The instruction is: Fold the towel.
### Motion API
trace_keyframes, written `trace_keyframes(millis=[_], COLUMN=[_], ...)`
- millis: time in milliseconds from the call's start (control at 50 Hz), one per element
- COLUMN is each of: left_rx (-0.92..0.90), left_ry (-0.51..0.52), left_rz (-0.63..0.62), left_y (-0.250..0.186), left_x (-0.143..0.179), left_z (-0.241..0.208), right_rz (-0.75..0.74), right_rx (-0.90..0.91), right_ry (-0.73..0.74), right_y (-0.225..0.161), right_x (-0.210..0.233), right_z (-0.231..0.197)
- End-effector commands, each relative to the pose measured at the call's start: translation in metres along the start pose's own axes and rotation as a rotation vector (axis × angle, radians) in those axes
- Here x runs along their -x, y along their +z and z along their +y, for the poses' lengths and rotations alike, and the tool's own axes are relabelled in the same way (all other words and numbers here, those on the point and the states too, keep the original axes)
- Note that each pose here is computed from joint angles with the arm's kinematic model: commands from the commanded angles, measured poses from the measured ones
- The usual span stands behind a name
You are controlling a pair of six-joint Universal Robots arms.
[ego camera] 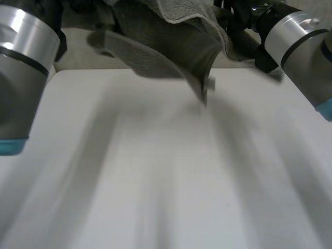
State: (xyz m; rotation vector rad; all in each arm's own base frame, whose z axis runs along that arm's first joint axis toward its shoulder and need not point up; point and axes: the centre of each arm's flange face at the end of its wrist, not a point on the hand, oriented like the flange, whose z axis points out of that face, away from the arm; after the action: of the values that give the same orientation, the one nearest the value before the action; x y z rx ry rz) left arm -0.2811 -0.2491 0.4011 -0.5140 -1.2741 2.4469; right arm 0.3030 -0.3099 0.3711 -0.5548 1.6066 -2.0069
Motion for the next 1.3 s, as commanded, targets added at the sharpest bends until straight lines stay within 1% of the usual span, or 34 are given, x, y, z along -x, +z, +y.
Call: trace_keyframes(millis=[20, 40, 60, 80, 100, 120, 140, 160, 180, 220, 240, 280, 360, 440, 460, 520, 560, 640, 720, 780, 840, 880, 900, 940, 1040, 1080, 1160, 1200, 1240, 1300], left_rx=[0.192, 0.255, 0.255, 0.315, 0.367, 0.367, 0.417, 0.471, 0.472, 0.564, 0.564, 0.612, 0.629, 0.619, 0.619, 0.595, 0.587, 0.571, 0.578, 0.579, 0.578, 0.577, 0.577, 0.577, 0.589, 0.590, 0.613, 0.627, 0.654, 0.659], left_ry=[-0.055, -0.061, -0.061, -0.066, -0.070, -0.070, -0.074, -0.077, -0.077, -0.079, -0.079, -0.068, -0.040, 0.016, 0.016, 0.042, 0.049, 0.056, 0.057, 0.056, 0.055, 0.053, 0.053, 0.051, 0.042, 0.040, 0.041, 0.049, 0.093, 0.118], left_rz=[0.023, 0.030, 0.030, 0.037, 0.044, 0.044, 0.050, 0.055, 0.055, 0.068, 0.068, 0.079, 0.091, 0.097, 0.097, 0.094, 0.093, 0.085, 0.087, 0.087, 0.086, 0.092, 0.092, 0.100, 0.128, 0.139, 0.160, 0.169, 0.198, 0.219], left_y=[-0.039, -0.052, -0.052, -0.066, -0.079, -0.079, -0.091, -0.104, -0.104, -0.124, -0.124, -0.135, -0.139, -0.138, -0.138, -0.135, -0.135, -0.138, -0.148, -0.152, -0.158, -0.165, -0.165, -0.169, -0.180, -0.181, -0.186, -0.189, -0.194, -0.196], left_x=[-0.011, -0.015, -0.015, -0.019, -0.023, -0.023, -0.027, -0.030, -0.030, -0.035, -0.035, -0.037, -0.038, -0.033, -0.033, -0.030, -0.029, -0.026, -0.027, -0.027, -0.028, -0.029, -0.029, -0.031, -0.039, -0.042, -0.048, -0.049, -0.053, -0.056], left_z=[0.073, 0.096, 0.097, 0.119, 0.139, 0.139, 0.156, 0.172, 0.173, 0.197, 0.197, 0.207, 0.208, 0.198, 0.198, 0.188, 0.185, 0.173, 0.166, 0.163, 0.157, 0.151, 0.151, 0.150, 0.152, 0.153, 0.160, 0.164, 0.172, 0.175], right_rz=[-0.064, -0.064, -0.086, -0.086, -0.102, -0.110, -0.110, -0.124, -0.124, -0.163, -0.163, -0.179, -0.144, -0.088, -0.059, -0.028, 0.026, 0.081, 0.153, 0.177, 0.177, 0.138, 0.138, 0.077, 0.031, -0.003, -0.024, -0.032, -0.035, -0.041], right_rx=[0.199, 0.199, 0.283, 0.283, 0.355, 0.411, 0.411, 0.471, 0.471, 0.604, 0.605, 0.687, 0.712, 0.635, 0.603, 0.574, 0.508, 0.435, 0.350, 0.377, 0.411, 0.505, 0.506, 0.578, 0.626, 0.661, 0.680, 0.691, 0.703, 0.712], right_ry=[-0.037, -0.038, -0.082, -0.082, -0.132, -0.178, -0.178, -0.216, -0.216, -0.270, -0.270, -0.309, -0.314, -0.319, -0.316, -0.314, -0.311, -0.312, -0.355, -0.362, -0.360, -0.344, -0.344, -0.336, -0.326, -0.287, -0.266, -0.257, -0.249, -0.242], right_y=[-0.026, -0.026, -0.033, -0.033, -0.038, -0.042, -0.042, -0.048, -0.048, -0.059, -0.059, -0.068, -0.073, -0.075, -0.075, -0.077, -0.082, -0.088, -0.097, -0.105, -0.110, -0.119, -0.119, -0.125, -0.129, -0.132, -0.135, -0.136, -0.137, -0.138], right_x=[0.016, 0.016, 0.017, 0.017, 0.018, 0.017, 0.017, 0.017, 0.017, 0.016, 0.016, 0.016, 0.010, 0.005, -0.001, -0.008, -0.019, -0.031, -0.051, -0.062, -0.067, -0.072, -0.072, -0.069, -0.068, -0.066, -0.063, -0.062, -0.062, -0.061], right_z=[0.055, 0.055, 0.082, 0.083, 0.106, 0.125, 0.125, 0.144, 0.144, 0.182, 0.183, 0.198, 0.197, 0.171, 0.162, 0.154, 0.138, 0.133, 0.130, 0.134, 0.140, 0.156, 0.156, 0.171, 0.180, 0.192, 0.200, 0.204, 0.208, 0.213])
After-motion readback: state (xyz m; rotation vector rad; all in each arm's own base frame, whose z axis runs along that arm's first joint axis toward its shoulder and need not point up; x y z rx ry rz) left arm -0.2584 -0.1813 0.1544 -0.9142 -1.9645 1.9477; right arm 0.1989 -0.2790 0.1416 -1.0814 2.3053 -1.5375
